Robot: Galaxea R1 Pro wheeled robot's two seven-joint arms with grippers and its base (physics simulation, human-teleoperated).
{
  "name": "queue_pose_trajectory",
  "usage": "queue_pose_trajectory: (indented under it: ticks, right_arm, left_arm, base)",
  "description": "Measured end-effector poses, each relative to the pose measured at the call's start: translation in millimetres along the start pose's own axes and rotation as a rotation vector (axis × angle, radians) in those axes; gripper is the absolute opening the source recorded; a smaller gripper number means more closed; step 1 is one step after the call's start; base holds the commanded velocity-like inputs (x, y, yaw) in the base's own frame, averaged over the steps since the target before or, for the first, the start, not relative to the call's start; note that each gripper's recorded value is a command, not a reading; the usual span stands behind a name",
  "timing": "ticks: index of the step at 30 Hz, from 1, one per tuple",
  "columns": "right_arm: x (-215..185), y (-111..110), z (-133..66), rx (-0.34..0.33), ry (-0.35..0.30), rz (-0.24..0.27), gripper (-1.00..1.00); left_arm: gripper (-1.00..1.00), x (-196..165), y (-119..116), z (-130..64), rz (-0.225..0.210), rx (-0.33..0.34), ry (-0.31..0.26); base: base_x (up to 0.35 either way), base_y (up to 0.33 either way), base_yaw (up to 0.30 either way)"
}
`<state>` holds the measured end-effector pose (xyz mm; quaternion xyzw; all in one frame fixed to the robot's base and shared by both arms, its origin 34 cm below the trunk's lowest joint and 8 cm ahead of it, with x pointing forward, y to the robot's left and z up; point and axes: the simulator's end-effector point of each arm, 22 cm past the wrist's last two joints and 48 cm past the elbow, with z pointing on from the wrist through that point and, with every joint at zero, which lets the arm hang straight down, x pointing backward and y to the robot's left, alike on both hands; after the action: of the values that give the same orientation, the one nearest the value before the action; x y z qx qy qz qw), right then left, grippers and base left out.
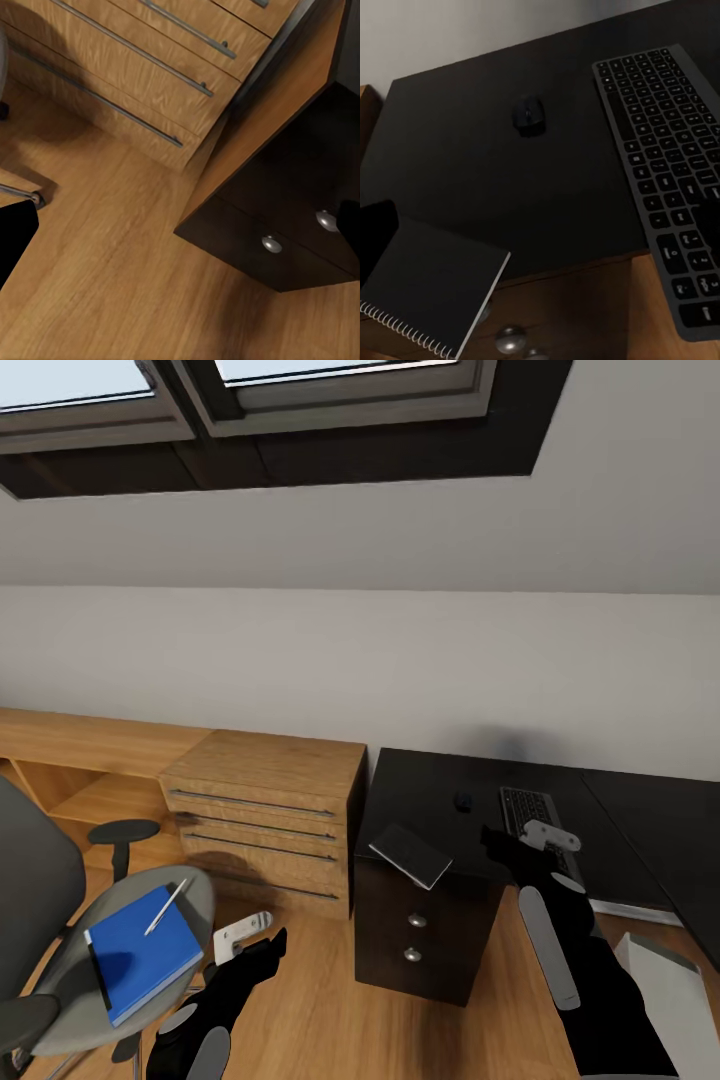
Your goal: In the bedroom, organize the workspace by keeping the computer under the desk, ensuring the monitor is on the desk, placing the keyboard on the desk next to the monitor, placing the mouse on the desk next to the keyboard, moving the folder from the swivel chair onto the desk next to the mouse, stacking the notebook on top of the folder with the pen on top of the notebook, and positioning the swivel chair next to the desk.
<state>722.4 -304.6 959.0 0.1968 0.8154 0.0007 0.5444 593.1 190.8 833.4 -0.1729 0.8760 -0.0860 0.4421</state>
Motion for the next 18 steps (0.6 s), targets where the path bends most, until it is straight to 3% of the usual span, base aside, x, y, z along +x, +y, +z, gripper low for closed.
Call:
queue_pose_trajectory:
  ticks: [5, 18]
  right_arm:
    - [0.1, 0.0, 0.0, 0.0, 0.0, 0.0, 1.0]
    - [-4.4, -0.4, -2.2, -0.001, -0.009, 0.003, 1.0]
  left_arm:
    - [1.0, -0.3, -0.2, -0.1, 0.0, 0.001, 0.0]
    - [1.0, -3.0, -1.7, -2.0, 0.0, 0.005, -0.007]
  base:
    - [0.0, 0.0, -0.079]
    - [0.0, 0.0, -0.252]
